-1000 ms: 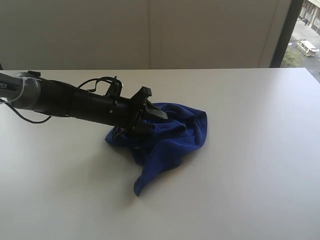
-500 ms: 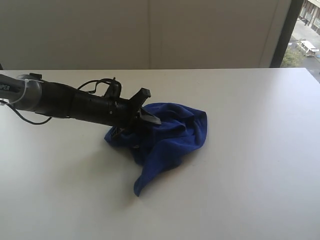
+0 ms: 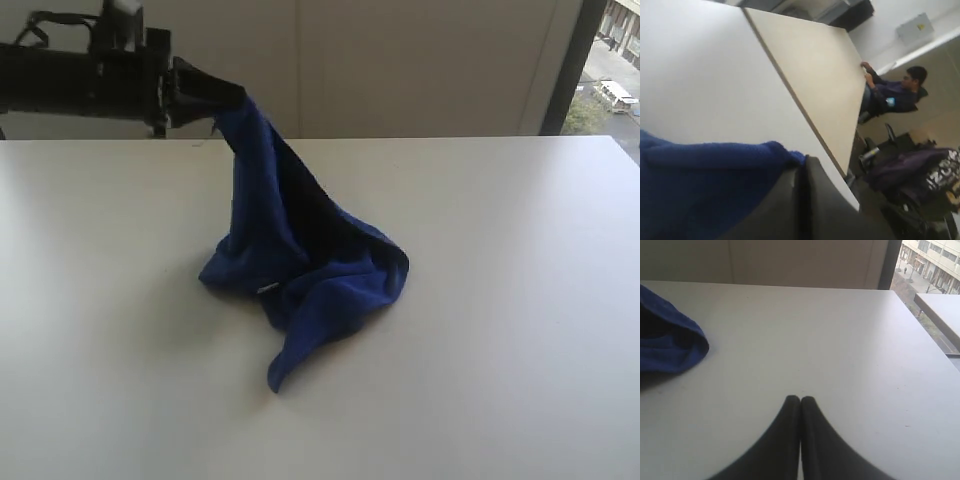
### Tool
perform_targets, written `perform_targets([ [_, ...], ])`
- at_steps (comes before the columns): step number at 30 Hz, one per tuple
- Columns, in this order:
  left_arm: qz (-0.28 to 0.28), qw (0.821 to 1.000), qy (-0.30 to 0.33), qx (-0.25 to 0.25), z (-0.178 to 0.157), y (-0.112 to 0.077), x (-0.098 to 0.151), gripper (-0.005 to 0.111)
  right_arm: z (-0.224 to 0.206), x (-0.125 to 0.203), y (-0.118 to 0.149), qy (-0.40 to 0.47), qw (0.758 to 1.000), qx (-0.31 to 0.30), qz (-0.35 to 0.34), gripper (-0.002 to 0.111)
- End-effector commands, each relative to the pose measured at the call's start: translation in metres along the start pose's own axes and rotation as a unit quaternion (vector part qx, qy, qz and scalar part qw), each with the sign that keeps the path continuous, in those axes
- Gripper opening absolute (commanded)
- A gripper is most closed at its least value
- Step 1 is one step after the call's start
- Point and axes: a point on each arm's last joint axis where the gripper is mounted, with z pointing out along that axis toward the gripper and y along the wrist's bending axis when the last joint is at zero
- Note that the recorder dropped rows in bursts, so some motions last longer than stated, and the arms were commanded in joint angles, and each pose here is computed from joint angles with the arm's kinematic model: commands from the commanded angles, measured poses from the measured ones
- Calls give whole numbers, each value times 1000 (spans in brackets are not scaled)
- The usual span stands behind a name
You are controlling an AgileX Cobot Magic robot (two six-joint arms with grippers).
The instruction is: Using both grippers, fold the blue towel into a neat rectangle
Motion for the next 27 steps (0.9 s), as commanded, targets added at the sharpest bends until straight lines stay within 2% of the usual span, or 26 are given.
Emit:
perform_targets([
  [1, 80, 996, 21, 40, -32, -28, -14, 0, 0, 1, 0, -4, 1000, -2, 2, 0],
  [5, 128, 988, 76, -31, -54, -33, -15, 0, 0, 1, 0, -4, 1000, -2, 2, 0],
  [9, 177, 960, 170, -133, -68, -34, -5, 0, 0, -1, 0, -14, 1000, 0, -1, 0],
  [12, 214, 943, 195, -162, -75, -40, -4, 0, -1, -15, 0, -92, 996, 0, -4, 0],
  [15, 242, 934, 207, -161, -78, -49, -3, 0, -12, -44, -2, -258, 962, -16, 89, 0],
  [18, 248, 928, 218, -171, -80, -51, -2, 0, -20, -55, -3, -330, 939, -19, 100, 0],
  [19, 252, 925, 221, -179, -81, -52, -3, 0, -25, -61, -4, -371, 922, -21, 105, 0],
  [20, 255, 922, 222, -187, -83, -52, -3, 0, -28, -64, -5, -392, 909, -29, 140, 0],
  [21, 261, 918, 223, -198, -84, -54, -4, 0, -25, -60, -7, -367, 907, -38, 202, 0],
  [22, 266, 915, 221, -205, -85, -55, -4, 0, -17, -51, -7, -302, 917, -44, 256, 0],
  [23, 274, 913, 216, -214, -86, -58, -6, 0, -9, -38, -4, -221, 935, -45, 276, 0],
  [24, 278, 911, 210, -219, -87, -60, -7, 0, -5, -31, -1, -176, 943, -45, 279, 0],
  [27, 296, 906, 193, -235, -90, -69, -12, 0, 9, -13, 3, -43, 943, -33, 329, 0],
])
